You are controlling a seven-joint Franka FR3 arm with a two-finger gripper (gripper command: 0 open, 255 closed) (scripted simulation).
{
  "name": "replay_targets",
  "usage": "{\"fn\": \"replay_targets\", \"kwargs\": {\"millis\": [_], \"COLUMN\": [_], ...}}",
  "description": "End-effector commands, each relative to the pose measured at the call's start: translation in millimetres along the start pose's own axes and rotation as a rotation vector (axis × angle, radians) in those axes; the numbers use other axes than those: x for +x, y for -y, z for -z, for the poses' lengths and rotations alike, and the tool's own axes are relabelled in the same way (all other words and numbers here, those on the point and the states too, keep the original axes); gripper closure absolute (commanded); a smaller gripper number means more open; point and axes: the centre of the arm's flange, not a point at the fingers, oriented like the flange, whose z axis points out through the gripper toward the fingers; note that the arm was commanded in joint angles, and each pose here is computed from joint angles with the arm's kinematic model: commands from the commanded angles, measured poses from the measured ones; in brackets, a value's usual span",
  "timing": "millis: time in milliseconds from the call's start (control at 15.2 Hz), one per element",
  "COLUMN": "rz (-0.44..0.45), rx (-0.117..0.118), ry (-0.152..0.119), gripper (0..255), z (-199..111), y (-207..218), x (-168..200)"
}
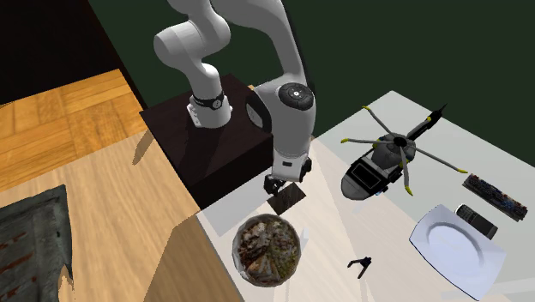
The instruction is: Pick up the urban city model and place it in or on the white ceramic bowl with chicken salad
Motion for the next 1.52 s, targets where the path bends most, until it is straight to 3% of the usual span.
{"fn": "replay_targets", "kwargs": {"millis": [0,528,990,1056,1452], "rz": [0.004,0.004,0.004,0.004,0.004], "rx": [0.001,0.001,0.001,0.001,0.001], "ry": [0.009,0.009,0.009,0.009,0.009], "gripper": [0,0,0,255,255], "z": [-23.0,-63.0,-62.9,-62.9,-62.9], "y": [3.0,3.1,3.1,3.1,3.1], "x": [8.0,7.6,7.6,7.6,7.6]}}
